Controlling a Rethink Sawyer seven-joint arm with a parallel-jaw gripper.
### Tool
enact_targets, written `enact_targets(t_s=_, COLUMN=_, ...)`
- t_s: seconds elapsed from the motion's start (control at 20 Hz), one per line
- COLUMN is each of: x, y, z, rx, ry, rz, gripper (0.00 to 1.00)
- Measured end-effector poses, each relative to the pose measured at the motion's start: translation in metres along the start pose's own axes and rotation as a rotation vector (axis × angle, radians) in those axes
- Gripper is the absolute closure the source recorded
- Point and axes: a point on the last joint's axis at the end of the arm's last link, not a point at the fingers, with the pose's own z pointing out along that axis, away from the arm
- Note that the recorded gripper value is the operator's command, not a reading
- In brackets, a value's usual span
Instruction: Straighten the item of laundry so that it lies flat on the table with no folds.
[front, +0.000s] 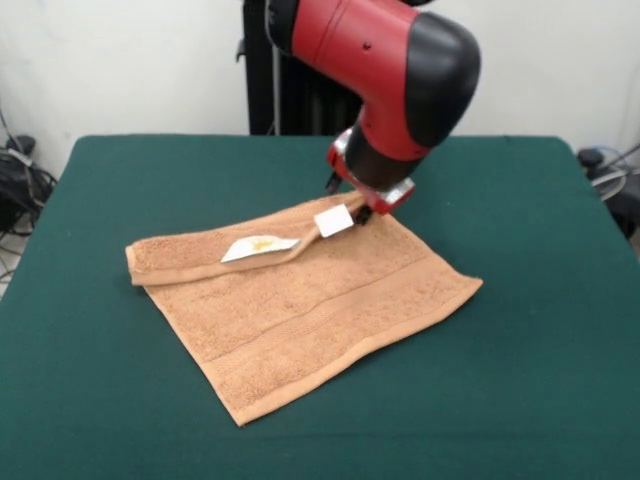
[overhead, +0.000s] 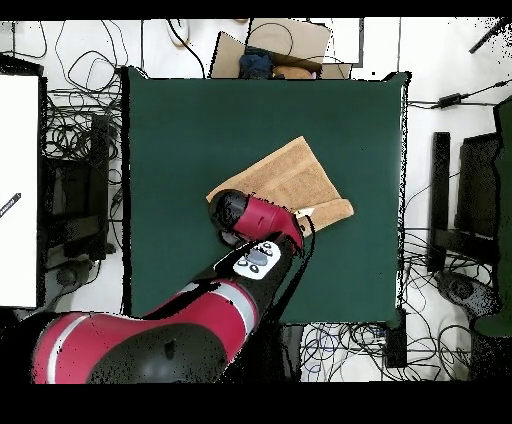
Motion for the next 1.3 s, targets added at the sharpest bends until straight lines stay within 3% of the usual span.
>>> enact_targets(t_s=0.35, x=0.024, y=0.007, z=-0.002, rx=0.036, ry=0.066, rz=-0.028, gripper=0.00)
enact_targets(t_s=1.0, x=0.024, y=-0.001, z=0.017, rx=0.096, ry=0.057, rz=-0.027, gripper=0.00)
enact_targets(t_s=1.3, x=0.019, y=-0.003, z=0.026, rx=0.109, ry=-0.008, rz=-0.032, gripper=0.00)
